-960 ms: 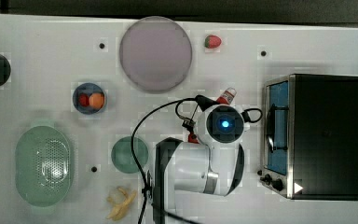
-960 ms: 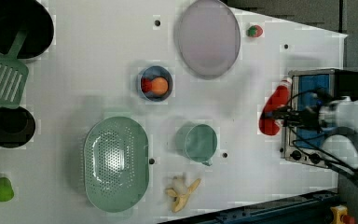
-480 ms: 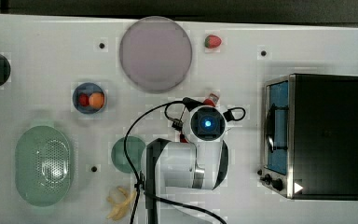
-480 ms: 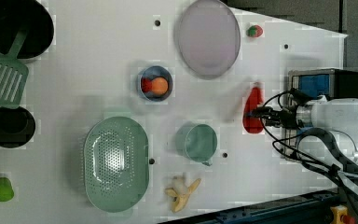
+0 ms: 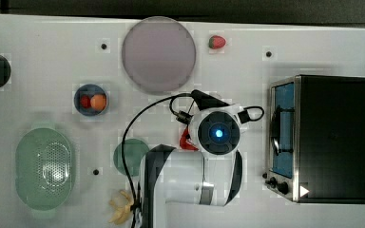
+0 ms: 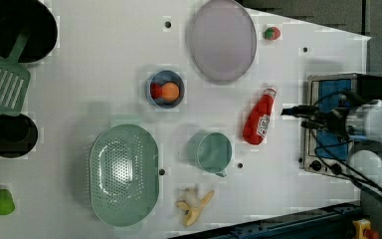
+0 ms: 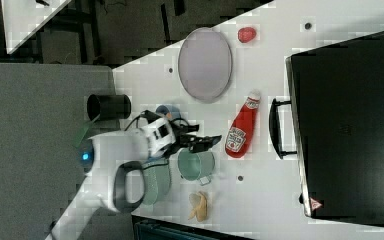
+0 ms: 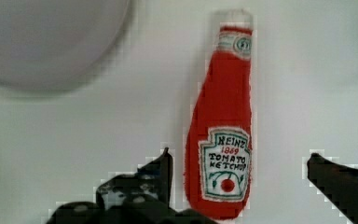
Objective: Pick ketchup from plate and place it on table.
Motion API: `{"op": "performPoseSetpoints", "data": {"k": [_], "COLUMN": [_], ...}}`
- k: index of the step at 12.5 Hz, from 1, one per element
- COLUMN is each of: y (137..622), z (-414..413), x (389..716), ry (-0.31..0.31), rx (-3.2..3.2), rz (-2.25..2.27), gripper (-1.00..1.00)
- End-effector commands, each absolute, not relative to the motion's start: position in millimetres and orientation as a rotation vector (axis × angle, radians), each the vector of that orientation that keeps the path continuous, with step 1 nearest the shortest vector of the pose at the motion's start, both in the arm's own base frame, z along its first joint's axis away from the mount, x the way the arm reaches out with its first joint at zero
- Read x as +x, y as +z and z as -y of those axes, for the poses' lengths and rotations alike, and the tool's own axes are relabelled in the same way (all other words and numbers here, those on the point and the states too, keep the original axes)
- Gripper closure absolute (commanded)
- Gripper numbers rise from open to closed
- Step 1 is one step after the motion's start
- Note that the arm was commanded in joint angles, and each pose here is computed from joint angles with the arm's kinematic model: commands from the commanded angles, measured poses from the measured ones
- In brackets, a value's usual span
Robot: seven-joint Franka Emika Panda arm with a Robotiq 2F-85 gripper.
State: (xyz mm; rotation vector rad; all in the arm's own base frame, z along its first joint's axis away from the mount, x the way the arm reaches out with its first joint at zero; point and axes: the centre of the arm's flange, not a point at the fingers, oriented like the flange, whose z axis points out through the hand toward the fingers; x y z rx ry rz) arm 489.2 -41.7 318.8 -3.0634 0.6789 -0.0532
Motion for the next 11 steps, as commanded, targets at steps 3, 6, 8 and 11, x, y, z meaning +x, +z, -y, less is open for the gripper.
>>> {"op": "performPoseSetpoints", "data": {"k": [3, 6, 8, 11], "y": [437, 504, 538, 579], "z": [9, 9, 10, 15], "x": [507, 524, 524, 521], "ry": [-0.073, -0.138, -0.095, -0.033], "rx": [-2.948, -2.934, -2.942, -2.947], "rz": [-1.068, -1.063, -1.073, -1.098], "gripper": [-1.00, -1.00, -1.00, -1.00]}}
